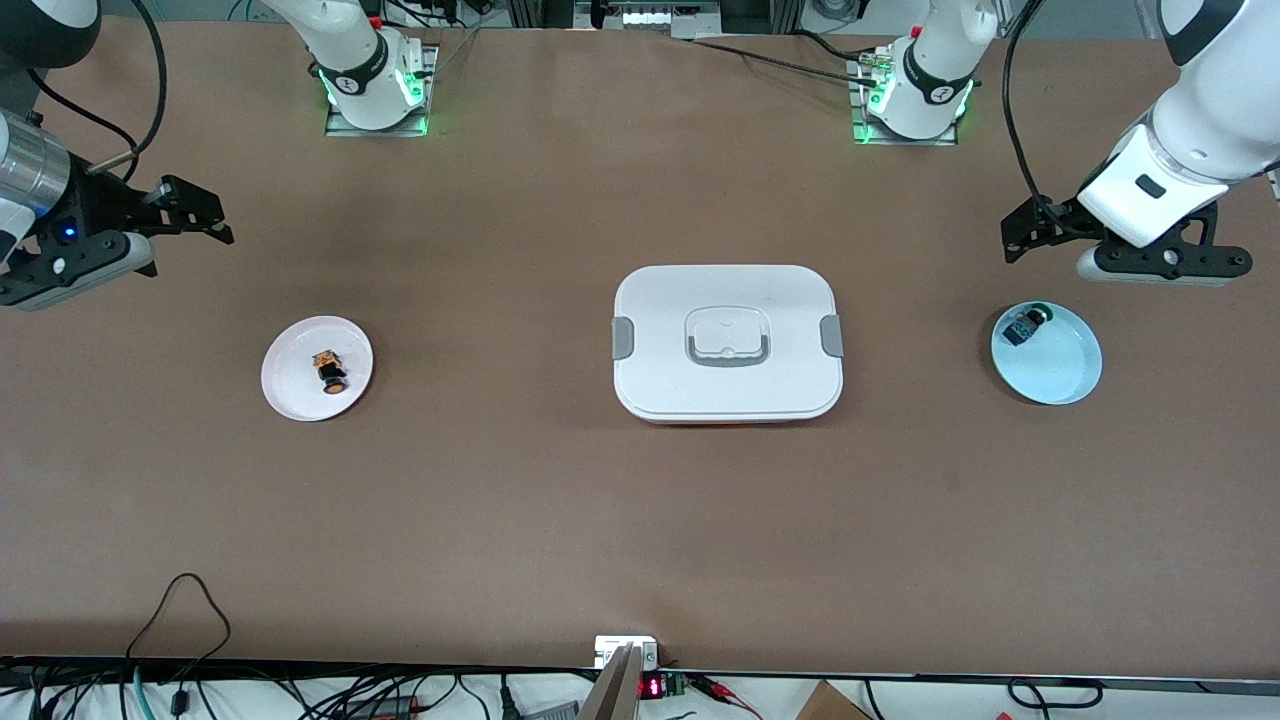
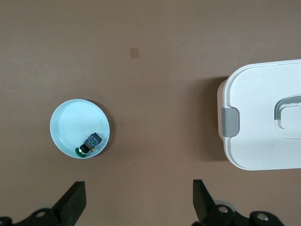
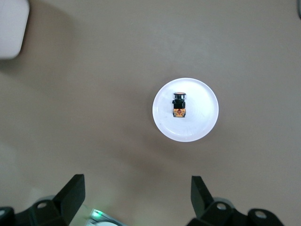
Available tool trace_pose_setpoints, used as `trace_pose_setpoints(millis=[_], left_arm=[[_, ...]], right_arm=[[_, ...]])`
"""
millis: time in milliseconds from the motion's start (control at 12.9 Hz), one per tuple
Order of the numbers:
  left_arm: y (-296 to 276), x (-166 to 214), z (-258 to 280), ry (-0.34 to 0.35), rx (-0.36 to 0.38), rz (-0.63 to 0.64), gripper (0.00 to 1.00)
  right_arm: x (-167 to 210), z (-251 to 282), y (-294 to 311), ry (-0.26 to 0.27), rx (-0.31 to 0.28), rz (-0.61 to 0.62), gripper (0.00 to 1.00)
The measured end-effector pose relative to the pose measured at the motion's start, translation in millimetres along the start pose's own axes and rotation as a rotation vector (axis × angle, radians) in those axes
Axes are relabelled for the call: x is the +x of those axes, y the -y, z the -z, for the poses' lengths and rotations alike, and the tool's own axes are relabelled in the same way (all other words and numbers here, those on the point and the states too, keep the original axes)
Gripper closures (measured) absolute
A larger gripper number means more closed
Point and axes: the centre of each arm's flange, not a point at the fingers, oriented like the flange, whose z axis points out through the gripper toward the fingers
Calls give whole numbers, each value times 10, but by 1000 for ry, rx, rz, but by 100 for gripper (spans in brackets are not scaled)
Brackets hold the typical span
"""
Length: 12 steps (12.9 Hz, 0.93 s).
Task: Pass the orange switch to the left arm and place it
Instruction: 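Move the right gripper over the orange switch on the white plate, then lower the right gripper and close it on the orange switch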
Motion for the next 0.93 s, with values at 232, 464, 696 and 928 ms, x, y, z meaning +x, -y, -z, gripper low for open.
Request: trace_pose_setpoints(millis=[232,464,696,928], left_arm=[[17,-6,-6,7,0,3,0],[23,-10,-9,11,1,4,0],[25,-9,-9,11,1,4,0],[30,-9,-9,11,1,5,0]], right_arm=[[225,-384,-183,9,-3,281,0],[437,-939,-372,34,-10,549,0],[509,-1488,-464,72,6,830,0],[567,-1993,-523,85,21,1052,0]])
